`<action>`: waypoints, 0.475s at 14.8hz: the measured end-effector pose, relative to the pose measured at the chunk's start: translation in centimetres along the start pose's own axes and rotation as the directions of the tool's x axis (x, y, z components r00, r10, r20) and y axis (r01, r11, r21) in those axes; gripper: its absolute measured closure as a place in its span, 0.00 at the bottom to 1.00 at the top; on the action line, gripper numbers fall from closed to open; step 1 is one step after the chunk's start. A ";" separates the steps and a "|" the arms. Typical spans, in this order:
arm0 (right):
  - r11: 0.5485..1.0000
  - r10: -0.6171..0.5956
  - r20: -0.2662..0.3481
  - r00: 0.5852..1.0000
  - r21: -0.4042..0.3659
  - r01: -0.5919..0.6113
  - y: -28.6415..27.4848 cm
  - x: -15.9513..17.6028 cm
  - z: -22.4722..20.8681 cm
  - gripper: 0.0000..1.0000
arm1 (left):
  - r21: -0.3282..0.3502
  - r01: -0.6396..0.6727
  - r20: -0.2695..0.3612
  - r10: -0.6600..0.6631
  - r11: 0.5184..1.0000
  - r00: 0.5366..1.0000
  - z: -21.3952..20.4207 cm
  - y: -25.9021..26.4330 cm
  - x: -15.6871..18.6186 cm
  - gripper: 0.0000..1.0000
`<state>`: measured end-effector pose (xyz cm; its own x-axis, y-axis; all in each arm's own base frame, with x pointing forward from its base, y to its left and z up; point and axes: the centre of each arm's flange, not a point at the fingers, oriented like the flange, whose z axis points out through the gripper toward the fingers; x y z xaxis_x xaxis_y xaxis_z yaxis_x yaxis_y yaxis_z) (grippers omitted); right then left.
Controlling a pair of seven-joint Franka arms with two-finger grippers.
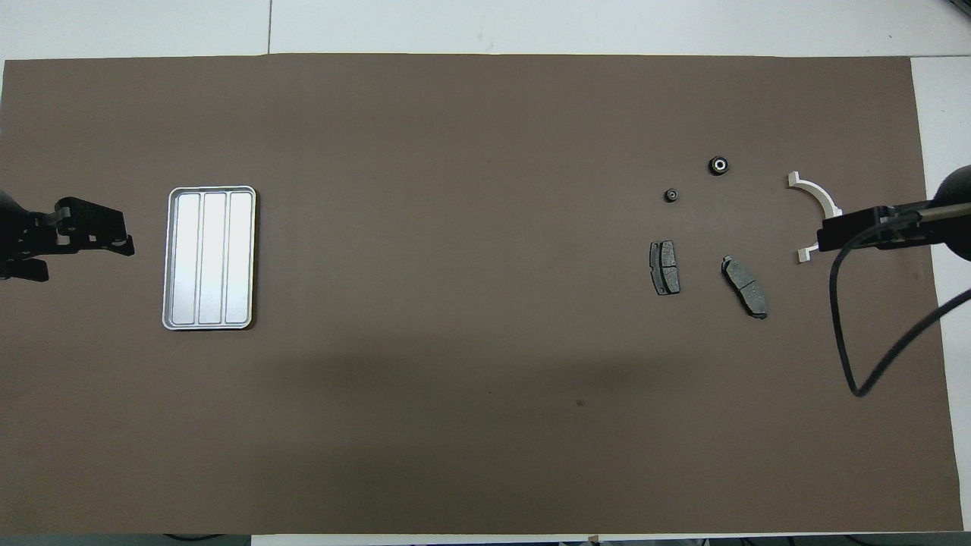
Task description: Place bearing gear from tray to pile
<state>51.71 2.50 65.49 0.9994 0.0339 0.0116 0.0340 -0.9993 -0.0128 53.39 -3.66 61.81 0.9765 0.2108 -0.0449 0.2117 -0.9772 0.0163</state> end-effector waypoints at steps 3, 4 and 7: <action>1.000 0.000 0.023 1.000 0.000 0.000 0.0 0.2 0.9 0.00 | 0.000 0.000 0.000 0.000 1.000 1.000 0.0 0.0 0.0 0.00; 1.000 0.000 0.028 1.000 0.000 0.000 0.0 0.3 1.2 0.00 | 0.000 0.000 0.000 0.000 1.000 1.000 0.0 0.0 0.0 0.00; 1.000 0.000 0.033 0.999 0.000 0.000 0.0 0.4 1.5 0.00 | 0.000 0.000 0.000 0.000 1.000 1.000 0.0 0.0 0.0 0.00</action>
<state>52.14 2.54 64.02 0.9992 0.0345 -0.0215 0.0342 -0.9993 -0.0126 53.39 -3.66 61.81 0.9765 0.2108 -0.0449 0.2117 -0.9772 0.0163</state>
